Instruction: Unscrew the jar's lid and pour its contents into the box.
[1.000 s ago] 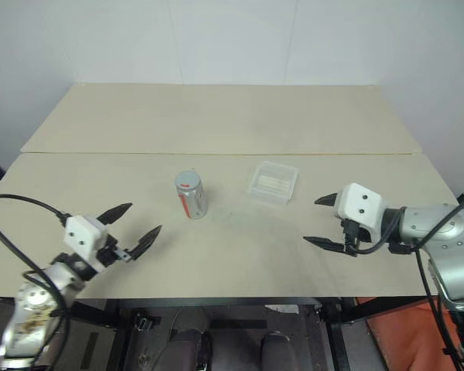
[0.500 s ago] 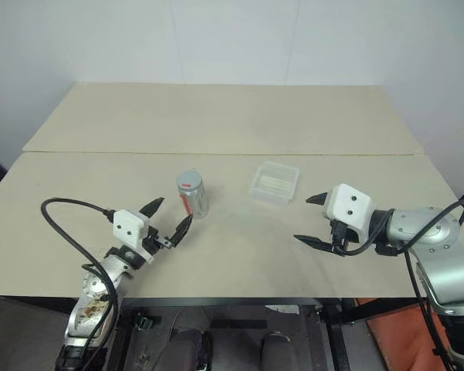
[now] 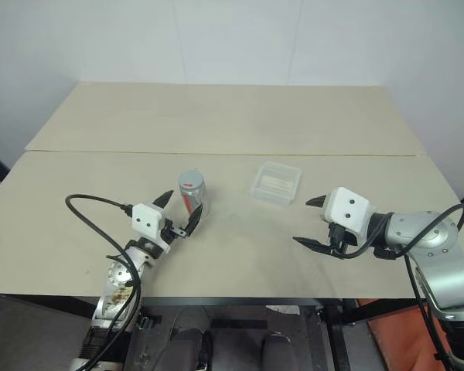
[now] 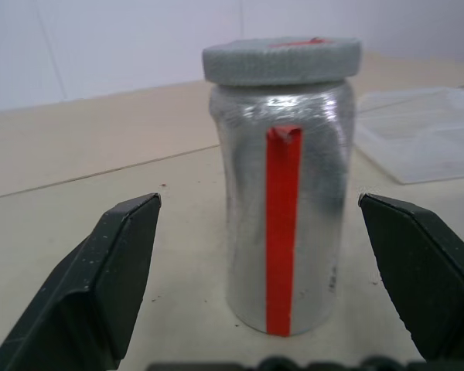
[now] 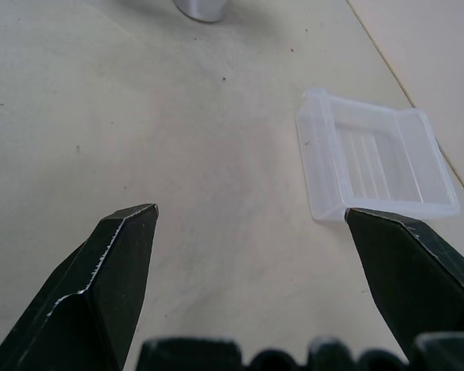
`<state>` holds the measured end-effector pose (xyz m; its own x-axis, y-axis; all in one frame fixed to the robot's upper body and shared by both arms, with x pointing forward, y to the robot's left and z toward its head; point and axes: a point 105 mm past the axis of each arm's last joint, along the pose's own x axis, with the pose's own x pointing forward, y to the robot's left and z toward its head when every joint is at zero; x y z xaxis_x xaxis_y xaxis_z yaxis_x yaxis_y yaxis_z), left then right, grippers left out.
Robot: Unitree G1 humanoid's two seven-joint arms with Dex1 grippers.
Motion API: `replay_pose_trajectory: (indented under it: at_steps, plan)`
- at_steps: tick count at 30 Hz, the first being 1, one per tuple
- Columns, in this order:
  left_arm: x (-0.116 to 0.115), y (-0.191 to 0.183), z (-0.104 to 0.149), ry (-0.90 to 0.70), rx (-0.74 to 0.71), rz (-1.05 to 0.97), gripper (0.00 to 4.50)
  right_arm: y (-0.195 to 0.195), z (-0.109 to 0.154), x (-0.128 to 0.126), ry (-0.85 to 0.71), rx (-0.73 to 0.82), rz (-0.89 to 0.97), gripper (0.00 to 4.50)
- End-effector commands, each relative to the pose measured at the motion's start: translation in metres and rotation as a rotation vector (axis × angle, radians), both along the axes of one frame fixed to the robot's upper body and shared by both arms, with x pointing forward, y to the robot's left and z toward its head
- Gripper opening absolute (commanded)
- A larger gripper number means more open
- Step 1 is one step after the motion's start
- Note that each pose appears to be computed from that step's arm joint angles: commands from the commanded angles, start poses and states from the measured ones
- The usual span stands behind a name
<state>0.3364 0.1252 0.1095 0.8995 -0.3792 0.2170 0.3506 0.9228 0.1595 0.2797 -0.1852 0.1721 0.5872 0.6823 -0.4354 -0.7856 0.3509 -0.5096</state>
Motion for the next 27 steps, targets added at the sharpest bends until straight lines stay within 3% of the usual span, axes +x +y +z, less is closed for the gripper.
replay_pose_trajectory:
  at_steps: [1, 12, 15, 16, 23, 27]
  plan:
    - [0.005, -0.009, 0.011, -0.061, -0.014, -0.007, 4.47, -0.003, 0.015, 0.001, -0.061, -0.020, -0.012, 4.50]
    - [0.016, -0.021, 0.011, -0.079, -0.061, 0.008, 4.47, -0.006, 0.016, 0.001, -0.075, -0.020, -0.034, 4.50]
    - [0.016, -0.024, 0.009, -0.085, -0.043, -0.012, 3.84, -0.006, 0.014, 0.001, -0.073, -0.018, -0.038, 4.50]
    - [0.017, -0.024, 0.008, -0.076, -0.045, -0.007, 3.84, -0.007, 0.014, 0.001, -0.072, -0.017, -0.039, 4.50]
    - [0.022, -0.024, 0.009, -0.076, -0.061, -0.003, 1.95, -0.005, 0.014, 0.001, -0.080, -0.008, -0.042, 4.50]
    - [0.022, -0.024, 0.013, -0.088, -0.058, -0.014, 1.96, -0.003, 0.014, 0.002, -0.083, -0.005, -0.038, 4.50]
